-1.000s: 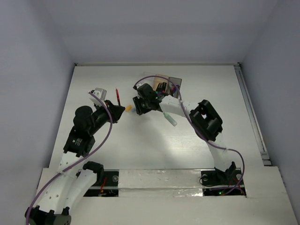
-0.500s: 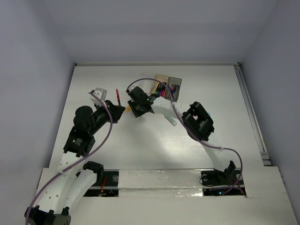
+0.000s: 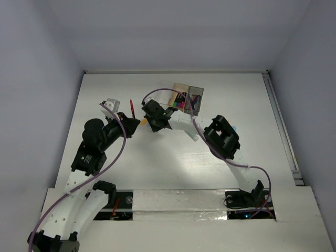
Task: Sort the stationery into containers
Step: Close the pen cap on the pen.
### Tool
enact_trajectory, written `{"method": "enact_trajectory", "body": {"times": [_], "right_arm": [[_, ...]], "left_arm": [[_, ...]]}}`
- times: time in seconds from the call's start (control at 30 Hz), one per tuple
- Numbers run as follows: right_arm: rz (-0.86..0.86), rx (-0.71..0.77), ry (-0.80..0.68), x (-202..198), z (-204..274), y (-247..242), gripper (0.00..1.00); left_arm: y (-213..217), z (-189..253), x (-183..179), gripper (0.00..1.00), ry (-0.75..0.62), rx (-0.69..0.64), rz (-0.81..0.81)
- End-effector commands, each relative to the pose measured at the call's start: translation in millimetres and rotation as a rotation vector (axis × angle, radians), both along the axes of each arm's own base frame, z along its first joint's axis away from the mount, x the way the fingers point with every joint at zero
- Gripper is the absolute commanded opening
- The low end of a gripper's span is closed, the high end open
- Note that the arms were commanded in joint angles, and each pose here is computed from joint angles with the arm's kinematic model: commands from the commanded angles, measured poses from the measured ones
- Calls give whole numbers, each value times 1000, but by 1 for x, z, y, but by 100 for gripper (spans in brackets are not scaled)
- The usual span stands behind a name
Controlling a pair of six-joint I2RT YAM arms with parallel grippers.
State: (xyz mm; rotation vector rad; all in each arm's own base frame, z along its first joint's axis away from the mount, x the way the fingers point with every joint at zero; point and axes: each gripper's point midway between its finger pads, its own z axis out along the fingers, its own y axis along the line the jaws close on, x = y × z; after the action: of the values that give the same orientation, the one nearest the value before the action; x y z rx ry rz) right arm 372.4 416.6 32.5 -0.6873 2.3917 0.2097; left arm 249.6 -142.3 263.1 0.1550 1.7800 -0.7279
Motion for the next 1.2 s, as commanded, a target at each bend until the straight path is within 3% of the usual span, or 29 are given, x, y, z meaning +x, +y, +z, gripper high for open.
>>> {"method": "enact_trajectory", "body": {"times": [0.0, 0.1, 0.13, 0.2, 0.27, 0.33, 0.4, 0.43, 0.53, 0.57, 0.8, 1.17], "right_arm": [[-37, -22, -2, -4, 2, -12, 1], [-41, 70, -28, -6, 23, -5, 0], [-32, 78, -18, -10, 8, -6, 0], [-53, 217, -80, -12, 63, -2, 0], [-67, 316, -106, -19, 78, -5, 0], [-57, 485, -198, -22, 139, -2, 0], [-70, 573, -215, -33, 158, -10, 0], [-53, 685, -281, -37, 203, -12, 0], [-74, 810, -341, -48, 236, -27, 0], [-76, 895, -399, -52, 271, -35, 0], [-146, 1110, -569, -60, 342, -69, 0], [-22, 1307, -571, -76, 385, -52, 0]], "left_arm": [[-1, 27, 1, 0, -78, -17, -2], [0, 26, 3, 0, -71, -19, -2], [-1, 25, 2, 0, -70, -22, -8], [-6, 22, 1, 0, -58, -26, -34], [-13, 21, -1, 0, -50, -41, -78], [-19, 19, -4, 0, -35, -58, -114], [-28, 19, -8, 0, -33, -73, -177], [-31, 18, -9, 0, -33, -80, -195], [-43, 16, -16, 0, -24, -97, -285], [-48, 14, -21, 0, -10, -106, -330], [-65, 19, -41, 0, -13, -164, -498], [-77, 18, -52, 0, 5, -182, -582]]}}
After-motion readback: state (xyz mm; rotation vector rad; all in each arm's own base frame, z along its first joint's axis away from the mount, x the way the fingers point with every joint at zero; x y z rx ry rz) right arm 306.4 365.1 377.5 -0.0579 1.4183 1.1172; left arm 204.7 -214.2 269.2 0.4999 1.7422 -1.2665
